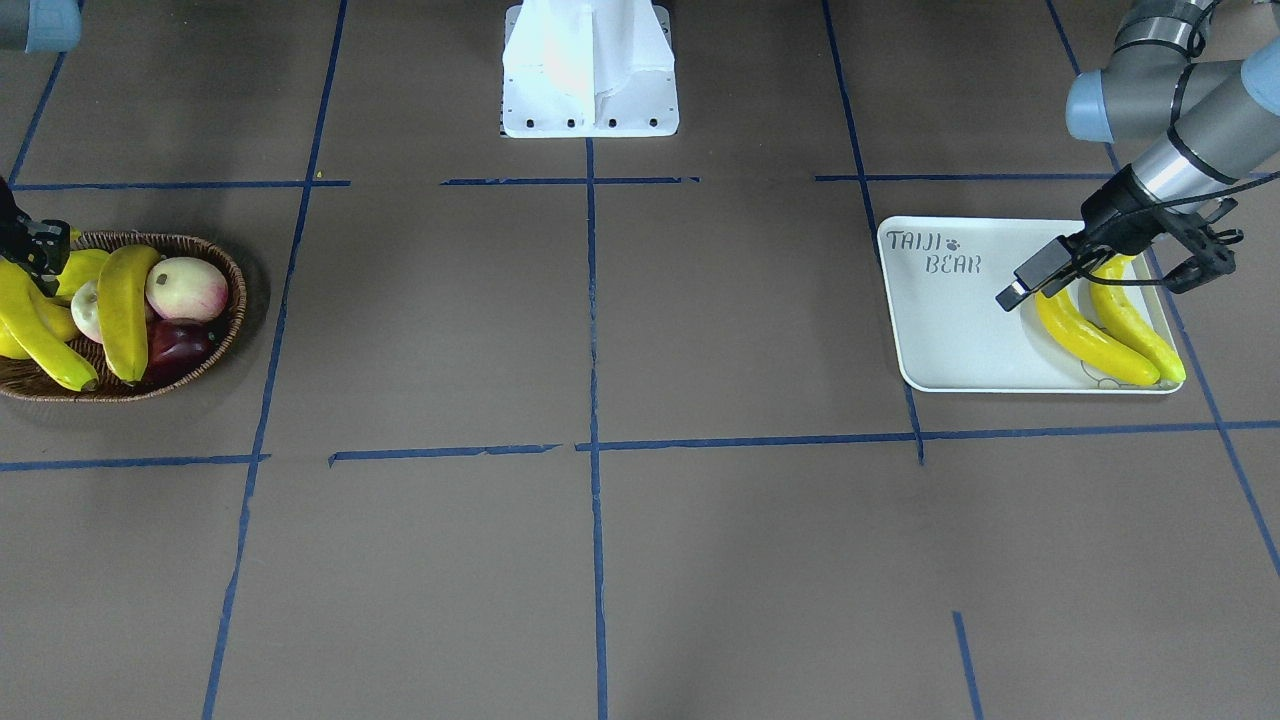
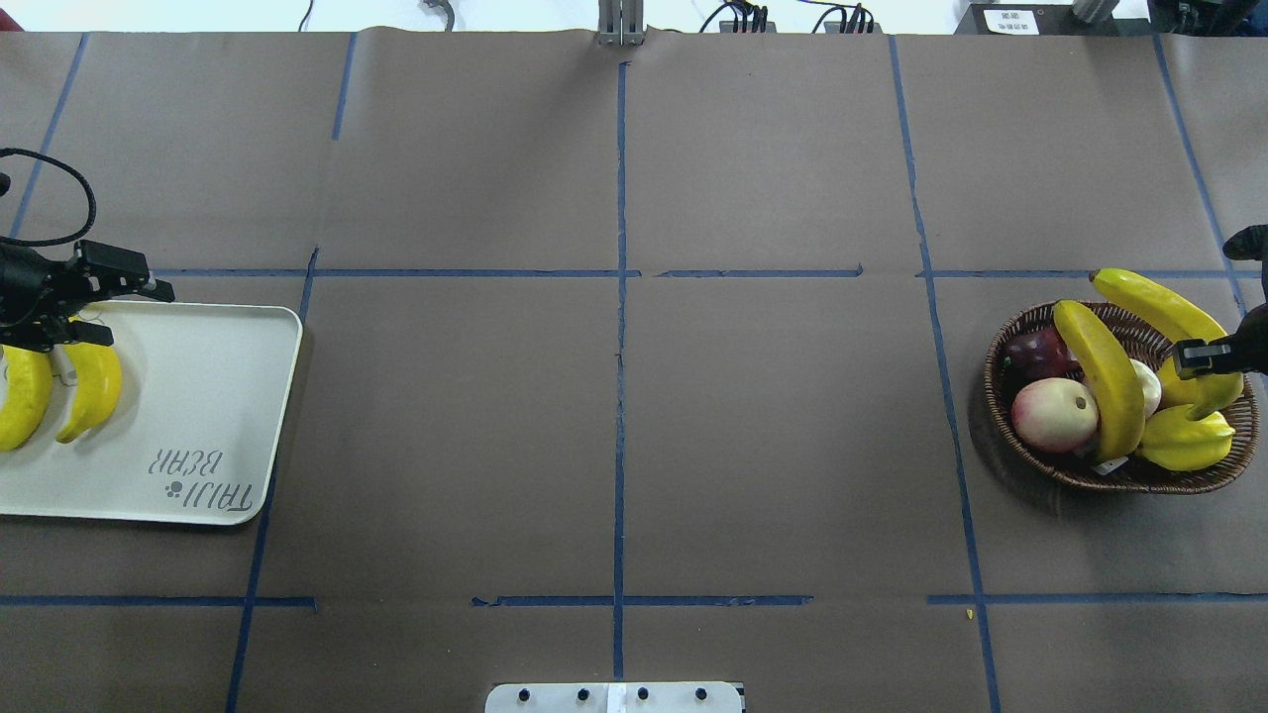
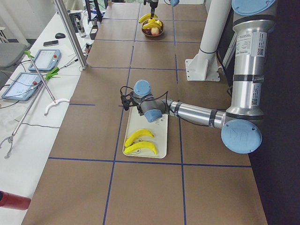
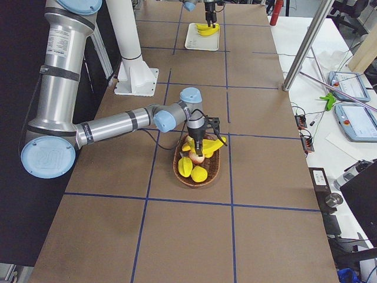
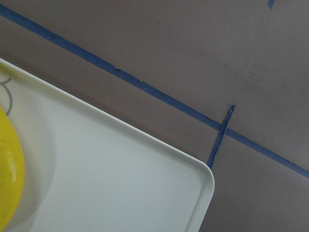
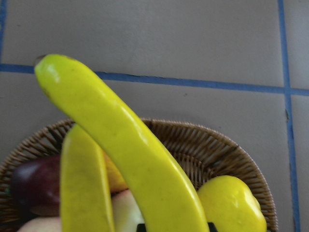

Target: Transfer all bananas from basket to plate

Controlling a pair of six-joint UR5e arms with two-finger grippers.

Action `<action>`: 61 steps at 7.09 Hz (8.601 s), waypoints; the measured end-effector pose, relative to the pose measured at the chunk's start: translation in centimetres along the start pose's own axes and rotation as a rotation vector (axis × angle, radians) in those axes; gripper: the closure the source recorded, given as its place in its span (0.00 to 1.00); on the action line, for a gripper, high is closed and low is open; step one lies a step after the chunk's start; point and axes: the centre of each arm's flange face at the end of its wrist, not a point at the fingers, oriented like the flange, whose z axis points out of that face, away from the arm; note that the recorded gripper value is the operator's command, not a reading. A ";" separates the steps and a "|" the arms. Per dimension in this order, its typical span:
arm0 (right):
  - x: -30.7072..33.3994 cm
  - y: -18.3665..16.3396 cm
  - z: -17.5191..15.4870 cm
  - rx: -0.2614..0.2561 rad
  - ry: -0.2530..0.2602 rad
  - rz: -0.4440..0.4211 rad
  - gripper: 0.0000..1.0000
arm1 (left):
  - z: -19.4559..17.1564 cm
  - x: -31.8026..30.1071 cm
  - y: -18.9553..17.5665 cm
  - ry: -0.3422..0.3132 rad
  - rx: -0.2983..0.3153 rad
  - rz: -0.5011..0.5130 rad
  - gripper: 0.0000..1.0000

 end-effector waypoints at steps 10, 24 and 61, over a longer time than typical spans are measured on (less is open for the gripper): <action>-33.9 -4.7 -9.5 0.108 -0.189 0.077 0.99 | 4.4 28.5 6.7 0.136 -0.106 -0.190 0.00; -52.6 0.3 -9.7 0.301 -0.014 0.080 0.98 | 11.3 40.6 14.0 0.144 -0.076 -0.471 0.01; -21.5 -6.7 -10.4 -0.053 0.054 -0.432 0.01 | 4.0 -6.3 -3.6 -0.299 0.053 -0.021 0.53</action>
